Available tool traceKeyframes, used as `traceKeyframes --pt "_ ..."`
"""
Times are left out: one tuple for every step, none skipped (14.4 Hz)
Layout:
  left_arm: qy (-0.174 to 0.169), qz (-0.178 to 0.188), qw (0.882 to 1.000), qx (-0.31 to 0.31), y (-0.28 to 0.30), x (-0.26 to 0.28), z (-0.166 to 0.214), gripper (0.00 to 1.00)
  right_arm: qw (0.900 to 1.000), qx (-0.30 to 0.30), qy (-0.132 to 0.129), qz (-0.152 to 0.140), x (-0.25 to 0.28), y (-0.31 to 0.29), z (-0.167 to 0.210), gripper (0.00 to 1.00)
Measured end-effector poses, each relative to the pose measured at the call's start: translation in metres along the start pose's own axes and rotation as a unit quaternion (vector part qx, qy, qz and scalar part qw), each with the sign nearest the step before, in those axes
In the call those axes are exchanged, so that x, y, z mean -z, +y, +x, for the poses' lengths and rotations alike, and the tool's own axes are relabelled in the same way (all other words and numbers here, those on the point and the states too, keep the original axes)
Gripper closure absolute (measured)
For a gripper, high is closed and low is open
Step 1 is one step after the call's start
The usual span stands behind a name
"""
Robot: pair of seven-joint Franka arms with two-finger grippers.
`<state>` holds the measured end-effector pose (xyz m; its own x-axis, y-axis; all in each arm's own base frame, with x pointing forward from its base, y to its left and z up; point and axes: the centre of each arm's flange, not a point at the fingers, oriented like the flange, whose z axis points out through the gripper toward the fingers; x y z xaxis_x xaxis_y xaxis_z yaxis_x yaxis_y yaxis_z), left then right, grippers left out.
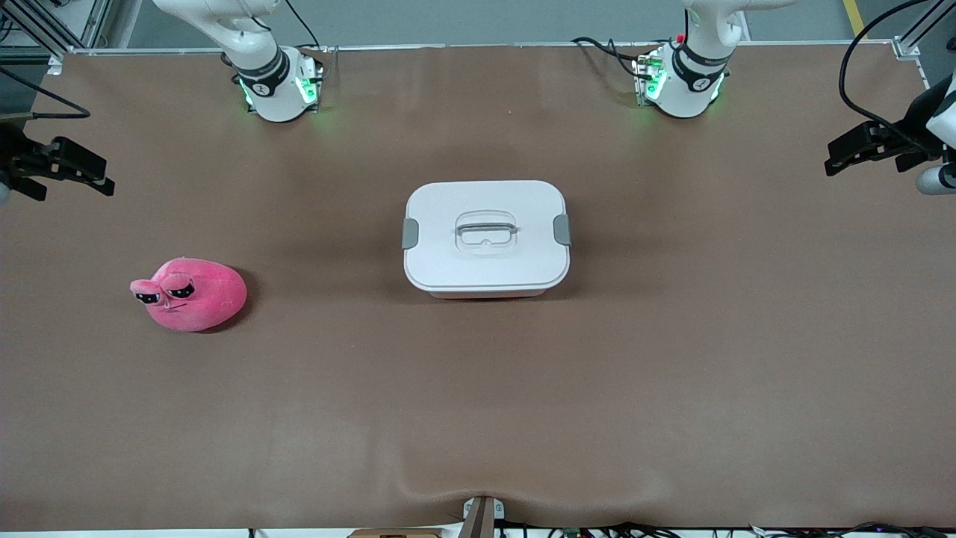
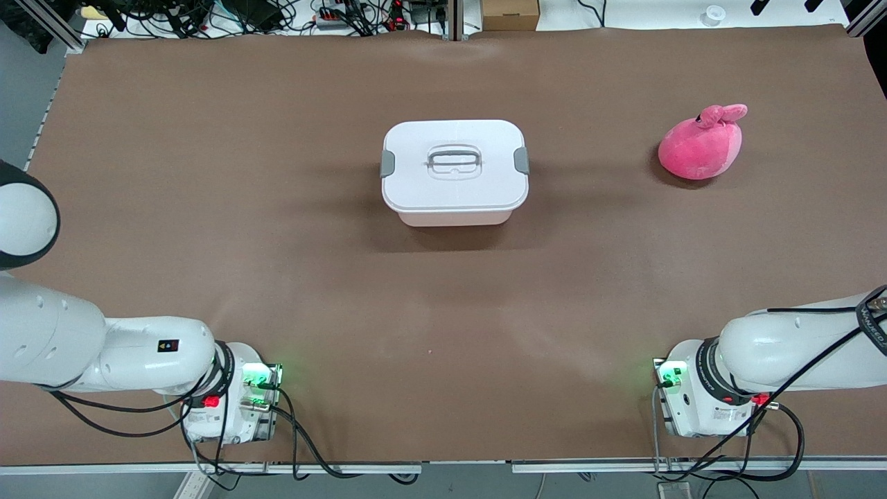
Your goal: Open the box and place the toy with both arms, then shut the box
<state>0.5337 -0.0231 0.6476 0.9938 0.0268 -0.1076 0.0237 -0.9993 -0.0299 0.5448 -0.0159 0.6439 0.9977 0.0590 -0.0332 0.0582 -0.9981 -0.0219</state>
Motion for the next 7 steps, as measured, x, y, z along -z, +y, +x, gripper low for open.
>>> traceKeyframes --pt "0.0 0.0 1.0 0.0 0.0 0.0001 0.0 0.0 1.0 0.0 0.0 0.0 0.0 0.0001 0.0 0.0" --pt "0.0 0.0 1.0 0.0 0.0 0.0001 0.0 0.0 1.0 0.0 0.0 0.0 -0.0001 0.0001 0.0 0.0" --pt "0.0 0.0 1.0 0.0 0.0 0.0 0.0001 0.0 1.0 0.0 0.0 0.0 -0.0002 0.0002 0.0001 0.0" --pt "0.0 0.0 1.0 0.0 -0.0001 -0.0002 0.0002 0.0 1.0 0.0 -0.001 0.0 -0.0005 0.0002 0.0003 0.0" --pt "0.0 0.0 1.0 0.0 -0.0001 -0.0004 0.0004 0.0 1.0 0.0 -0.001 0.0 -0.001 0.0003 0.0006 0.0" --pt "-0.001 0.0 1.0 0.0 -0.0001 -0.0005 0.0005 0.0 1.0 0.0 -0.001 0.0 -0.0014 0.0003 0.0008 0.0" --pt "-0.001 0.0 1.0 0.0 -0.0001 -0.0006 0.0005 0.0 1.0 0.0 -0.002 0.0 -0.0017 0.0004 0.001 0.0"
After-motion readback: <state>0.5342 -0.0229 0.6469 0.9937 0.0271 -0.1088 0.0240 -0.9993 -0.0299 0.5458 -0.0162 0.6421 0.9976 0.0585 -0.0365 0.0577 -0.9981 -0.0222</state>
